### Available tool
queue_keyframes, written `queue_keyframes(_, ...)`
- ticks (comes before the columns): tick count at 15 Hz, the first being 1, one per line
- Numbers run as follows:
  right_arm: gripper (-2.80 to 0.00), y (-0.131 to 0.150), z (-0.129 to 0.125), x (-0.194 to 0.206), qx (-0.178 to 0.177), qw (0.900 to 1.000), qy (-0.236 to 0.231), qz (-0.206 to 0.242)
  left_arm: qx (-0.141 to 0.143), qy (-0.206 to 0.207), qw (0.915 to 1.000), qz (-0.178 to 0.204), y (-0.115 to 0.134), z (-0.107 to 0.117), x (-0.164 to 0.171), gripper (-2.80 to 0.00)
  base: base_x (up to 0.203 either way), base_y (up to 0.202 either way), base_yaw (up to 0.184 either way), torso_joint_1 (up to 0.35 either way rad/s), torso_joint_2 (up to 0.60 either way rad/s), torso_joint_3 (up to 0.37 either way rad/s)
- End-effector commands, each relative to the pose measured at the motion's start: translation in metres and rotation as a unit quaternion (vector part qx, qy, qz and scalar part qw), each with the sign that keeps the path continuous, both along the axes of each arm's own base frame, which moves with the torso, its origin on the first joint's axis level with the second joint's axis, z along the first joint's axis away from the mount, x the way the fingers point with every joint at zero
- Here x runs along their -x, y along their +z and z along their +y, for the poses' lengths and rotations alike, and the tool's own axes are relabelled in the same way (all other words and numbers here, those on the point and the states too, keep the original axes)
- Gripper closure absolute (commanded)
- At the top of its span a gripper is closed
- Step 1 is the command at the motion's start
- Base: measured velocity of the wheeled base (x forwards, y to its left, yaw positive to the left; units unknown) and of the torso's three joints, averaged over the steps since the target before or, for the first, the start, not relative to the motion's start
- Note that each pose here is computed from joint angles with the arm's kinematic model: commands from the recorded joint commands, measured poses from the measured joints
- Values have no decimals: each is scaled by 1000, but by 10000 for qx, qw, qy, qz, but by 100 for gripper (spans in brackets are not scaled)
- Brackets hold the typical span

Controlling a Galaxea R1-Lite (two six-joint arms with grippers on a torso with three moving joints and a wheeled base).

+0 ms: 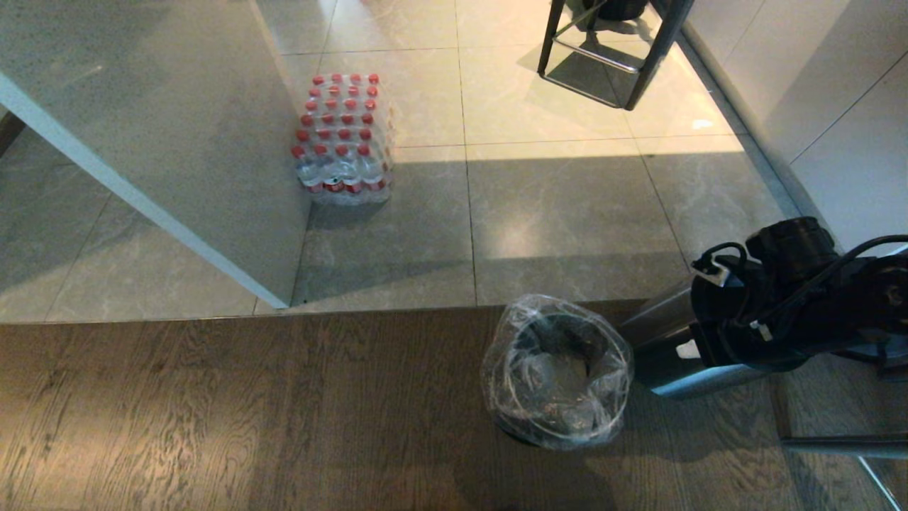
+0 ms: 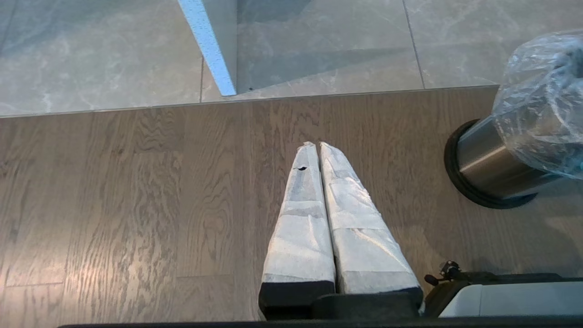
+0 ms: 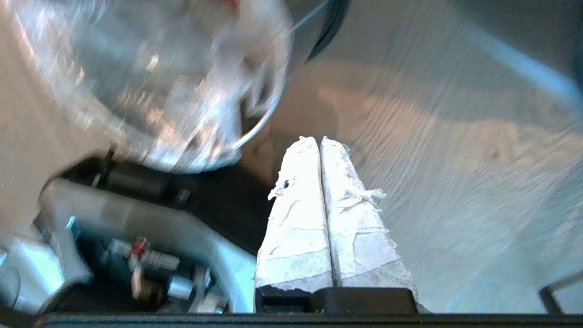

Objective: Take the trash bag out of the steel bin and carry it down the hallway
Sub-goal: Pick up the trash bag

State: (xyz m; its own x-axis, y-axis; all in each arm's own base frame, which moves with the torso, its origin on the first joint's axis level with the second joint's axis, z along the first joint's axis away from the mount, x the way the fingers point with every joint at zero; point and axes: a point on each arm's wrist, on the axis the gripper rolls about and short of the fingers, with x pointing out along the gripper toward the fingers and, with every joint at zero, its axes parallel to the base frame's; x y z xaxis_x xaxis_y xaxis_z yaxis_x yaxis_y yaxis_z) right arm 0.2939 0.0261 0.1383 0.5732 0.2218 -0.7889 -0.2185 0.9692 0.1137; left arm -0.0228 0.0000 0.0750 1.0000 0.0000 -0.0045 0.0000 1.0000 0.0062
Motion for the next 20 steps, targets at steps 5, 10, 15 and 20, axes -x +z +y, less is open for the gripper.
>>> queue_keyframes(5, 0, -6, 33, 5, -328, 9961, 780, 240, 0, 0, 10000, -6, 0, 0, 0, 0, 0, 0, 0, 0, 0, 0)
queue_keyframes(10, -280, -17, 48, 3, -295, 9935, 1030, 374, 0, 0, 10000, 1, 0, 0, 0, 0, 0, 0, 0, 0, 0, 0)
queue_keyframes(15, -280, -25, 59, 0, -254, 9917, 1214, 332, 0, 0, 10000, -7, 0, 0, 0, 0, 0, 0, 0, 0, 0, 0)
queue_keyframes(20, -280, -41, 67, -18, -182, 9896, 1427, -81, 0, 0, 10000, 1, 0, 0, 0, 0, 0, 0, 0, 0, 0, 0)
